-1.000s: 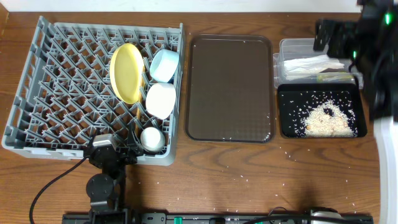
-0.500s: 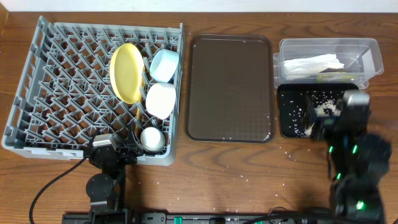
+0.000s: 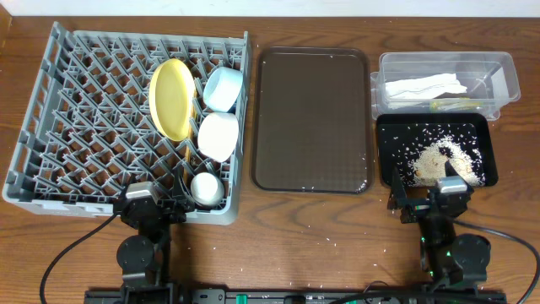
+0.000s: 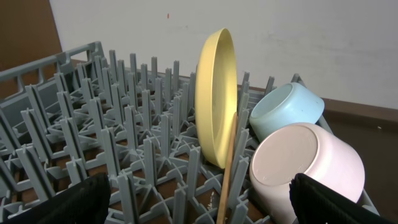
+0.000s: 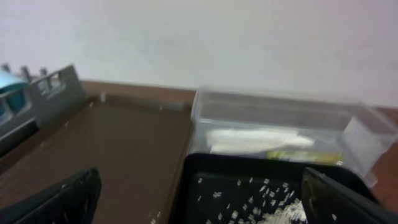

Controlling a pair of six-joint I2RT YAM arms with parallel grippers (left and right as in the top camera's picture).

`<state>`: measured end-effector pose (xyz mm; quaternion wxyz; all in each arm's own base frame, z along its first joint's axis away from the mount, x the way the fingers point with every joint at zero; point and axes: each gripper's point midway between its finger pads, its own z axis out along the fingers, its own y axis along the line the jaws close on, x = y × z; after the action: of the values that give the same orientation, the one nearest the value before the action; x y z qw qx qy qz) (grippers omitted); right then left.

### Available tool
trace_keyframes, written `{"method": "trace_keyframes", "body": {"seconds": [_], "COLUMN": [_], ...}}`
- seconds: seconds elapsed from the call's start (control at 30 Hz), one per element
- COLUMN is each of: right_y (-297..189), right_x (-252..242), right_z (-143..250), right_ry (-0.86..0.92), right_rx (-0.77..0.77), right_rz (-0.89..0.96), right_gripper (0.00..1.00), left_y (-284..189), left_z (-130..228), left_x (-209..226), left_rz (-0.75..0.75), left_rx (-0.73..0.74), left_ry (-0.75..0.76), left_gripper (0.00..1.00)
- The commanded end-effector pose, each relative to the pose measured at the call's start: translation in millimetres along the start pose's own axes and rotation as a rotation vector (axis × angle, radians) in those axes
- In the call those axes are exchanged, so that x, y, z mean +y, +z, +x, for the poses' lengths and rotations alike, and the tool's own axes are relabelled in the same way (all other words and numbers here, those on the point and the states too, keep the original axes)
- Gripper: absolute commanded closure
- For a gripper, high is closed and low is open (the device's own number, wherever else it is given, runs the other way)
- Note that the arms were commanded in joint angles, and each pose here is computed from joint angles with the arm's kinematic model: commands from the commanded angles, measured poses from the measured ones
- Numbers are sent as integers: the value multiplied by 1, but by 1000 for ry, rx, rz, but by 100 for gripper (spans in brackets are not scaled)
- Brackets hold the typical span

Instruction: Sort waste into correct bins and load items into the dishwasher

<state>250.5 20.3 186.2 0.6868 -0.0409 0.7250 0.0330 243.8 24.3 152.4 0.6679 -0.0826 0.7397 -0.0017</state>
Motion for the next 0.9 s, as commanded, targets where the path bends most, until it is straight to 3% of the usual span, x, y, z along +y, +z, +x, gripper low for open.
{"method": "trace_keyframes", "body": {"seconds": [0.0, 0.23, 0.53, 0.87], "right_y": [1, 2, -4, -3], "right_x": [2, 5, 7, 7], "right_z": [2, 4, 29, 29], "right_ry": [-34, -32, -27, -27], "right_rx": [-45, -77, 16, 16], "right_rz": [0, -16, -24, -23], "right_gripper": [1, 1, 1, 1], "left_y": [1, 1, 1, 1], "left_z": [17, 17, 17, 17], "left_x": [4, 4, 4, 4], "left_rz": [-19, -19, -19, -19], "left_rx": [53, 53, 53, 53], "left_ry": [15, 15, 15, 15], "left_gripper": [8, 8, 8, 8]}}
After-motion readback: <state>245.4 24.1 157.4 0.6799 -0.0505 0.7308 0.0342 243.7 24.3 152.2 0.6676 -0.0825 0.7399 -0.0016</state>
